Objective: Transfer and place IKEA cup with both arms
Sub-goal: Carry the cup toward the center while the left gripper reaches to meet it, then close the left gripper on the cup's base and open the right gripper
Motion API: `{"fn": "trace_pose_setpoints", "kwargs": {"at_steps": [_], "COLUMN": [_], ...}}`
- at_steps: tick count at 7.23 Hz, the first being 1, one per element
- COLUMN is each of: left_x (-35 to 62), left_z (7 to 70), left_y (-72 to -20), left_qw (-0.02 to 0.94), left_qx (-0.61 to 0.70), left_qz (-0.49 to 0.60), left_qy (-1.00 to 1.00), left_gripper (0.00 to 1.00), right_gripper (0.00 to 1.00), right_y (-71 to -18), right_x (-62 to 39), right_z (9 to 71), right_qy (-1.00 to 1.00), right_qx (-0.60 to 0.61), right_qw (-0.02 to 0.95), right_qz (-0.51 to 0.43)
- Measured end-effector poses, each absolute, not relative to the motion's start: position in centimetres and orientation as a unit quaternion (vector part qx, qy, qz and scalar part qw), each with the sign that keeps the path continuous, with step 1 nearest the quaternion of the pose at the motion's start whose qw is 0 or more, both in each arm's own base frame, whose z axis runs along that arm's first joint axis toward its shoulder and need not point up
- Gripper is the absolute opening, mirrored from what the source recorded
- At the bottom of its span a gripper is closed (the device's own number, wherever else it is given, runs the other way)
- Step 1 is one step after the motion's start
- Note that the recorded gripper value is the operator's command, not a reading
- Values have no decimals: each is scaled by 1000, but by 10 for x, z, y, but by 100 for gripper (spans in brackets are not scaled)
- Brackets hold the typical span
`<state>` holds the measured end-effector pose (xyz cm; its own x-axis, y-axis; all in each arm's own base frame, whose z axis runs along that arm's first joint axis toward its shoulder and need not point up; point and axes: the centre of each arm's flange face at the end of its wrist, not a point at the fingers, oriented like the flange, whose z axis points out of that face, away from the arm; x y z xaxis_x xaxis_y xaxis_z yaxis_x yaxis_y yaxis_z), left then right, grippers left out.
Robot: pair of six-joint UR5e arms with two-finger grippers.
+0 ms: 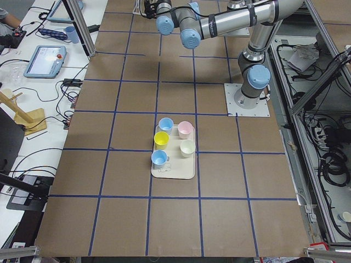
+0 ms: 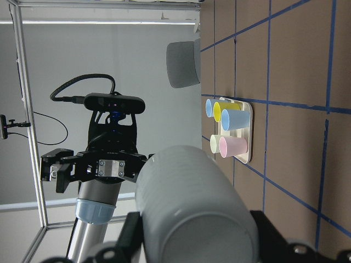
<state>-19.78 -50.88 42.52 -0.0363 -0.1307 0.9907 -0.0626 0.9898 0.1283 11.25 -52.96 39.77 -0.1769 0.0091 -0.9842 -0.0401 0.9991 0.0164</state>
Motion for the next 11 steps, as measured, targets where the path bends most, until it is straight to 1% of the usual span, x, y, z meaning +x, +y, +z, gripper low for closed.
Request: {"fn": "trace_pose_setpoints", "kwargs": {"at_steps": [3,4,5,6,9,10,11], "left_x": [-219,-228,-237,-242,-242,-241,-239], "left_z": [402,396,393,393,401,404,405], "left_y": [-524,-524,-521,-519,-514,-513,-513], "left_qw": [698,698,698,697,697,696,696], "left_qx": [32,25,21,19,28,37,41], "left_qz": [-15,-21,-29,-33,-43,-49,-52], "left_qy": [-715,-715,-716,-716,-715,-715,-715], "left_gripper": [100,93,76,70,69,50,37], "right_gripper": [4,5,5,5,7,7,7], "right_y": [-522,-520,-519,-518,-520,-522,-524], "right_x": [134,143,150,154,153,149,145], "right_z": [395,395,395,395,396,397,396], "right_qy": [763,762,761,760,761,762,763], "right_qx": [-16,-21,-24,-24,-24,-24,-23], "right_qw": [645,646,647,648,647,645,644], "right_qz": [36,41,44,46,46,45,45]}}
